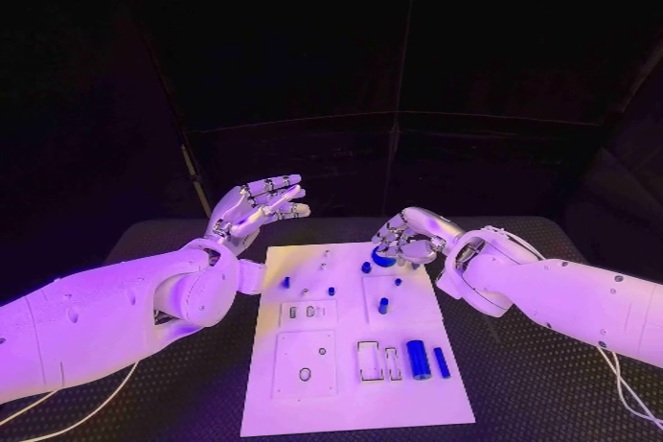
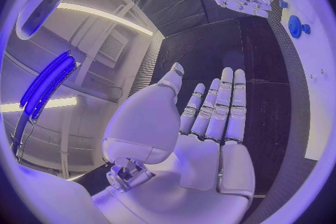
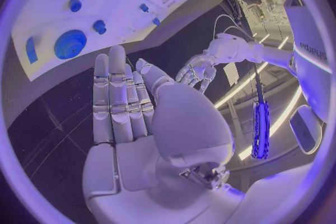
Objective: Assemble the parts on the task board
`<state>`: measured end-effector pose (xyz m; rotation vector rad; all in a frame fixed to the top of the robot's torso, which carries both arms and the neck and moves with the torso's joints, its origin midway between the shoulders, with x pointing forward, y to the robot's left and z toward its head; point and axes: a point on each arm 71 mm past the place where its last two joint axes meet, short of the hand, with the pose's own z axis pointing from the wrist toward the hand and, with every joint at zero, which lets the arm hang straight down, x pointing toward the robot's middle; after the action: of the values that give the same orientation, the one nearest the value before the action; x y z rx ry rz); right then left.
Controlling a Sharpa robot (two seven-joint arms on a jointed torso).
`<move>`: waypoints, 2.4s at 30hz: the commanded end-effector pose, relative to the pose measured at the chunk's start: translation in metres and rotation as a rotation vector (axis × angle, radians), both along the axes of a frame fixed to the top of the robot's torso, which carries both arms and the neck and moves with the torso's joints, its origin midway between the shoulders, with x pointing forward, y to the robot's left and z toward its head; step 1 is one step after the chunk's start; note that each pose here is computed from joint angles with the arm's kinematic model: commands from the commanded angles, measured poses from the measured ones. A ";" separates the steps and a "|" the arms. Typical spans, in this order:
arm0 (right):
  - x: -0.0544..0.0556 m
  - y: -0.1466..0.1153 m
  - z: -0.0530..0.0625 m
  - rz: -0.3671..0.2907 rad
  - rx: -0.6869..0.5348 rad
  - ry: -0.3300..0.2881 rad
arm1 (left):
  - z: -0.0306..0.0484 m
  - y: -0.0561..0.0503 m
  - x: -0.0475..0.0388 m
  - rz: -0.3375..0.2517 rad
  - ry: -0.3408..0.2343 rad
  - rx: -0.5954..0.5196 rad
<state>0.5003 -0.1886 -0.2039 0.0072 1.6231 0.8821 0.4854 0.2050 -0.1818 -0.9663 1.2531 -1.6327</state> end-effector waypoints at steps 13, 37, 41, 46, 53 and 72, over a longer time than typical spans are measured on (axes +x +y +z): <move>-0.002 0.024 0.003 0.064 -0.455 -0.174 | 0.0101 -0.007 -0.0146 -0.073 -0.010 -0.027; 0.003 0.034 0.012 -0.014 -0.454 -0.222 | 0.0109 -0.010 -0.0139 -0.084 -0.001 -0.025; 0.006 0.036 0.010 -0.017 -0.460 -0.207 | 0.0113 -0.011 -0.0140 -0.086 0.000 -0.025; 0.010 0.040 0.007 -0.015 -0.474 -0.183 | 0.0121 -0.012 -0.0145 -0.086 -0.004 -0.027; 0.011 0.043 -0.001 0.016 -0.524 -0.114 | 0.0131 -0.012 -0.0146 -0.078 -0.012 -0.026; 0.017 0.050 -0.003 0.024 -0.507 -0.116 | 0.0149 -0.012 -0.0139 -0.069 -0.020 -0.024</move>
<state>0.5168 -0.1398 -0.2075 -0.4047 1.6956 0.4456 0.4716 0.1940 -0.1695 -0.9444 1.2820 -1.7017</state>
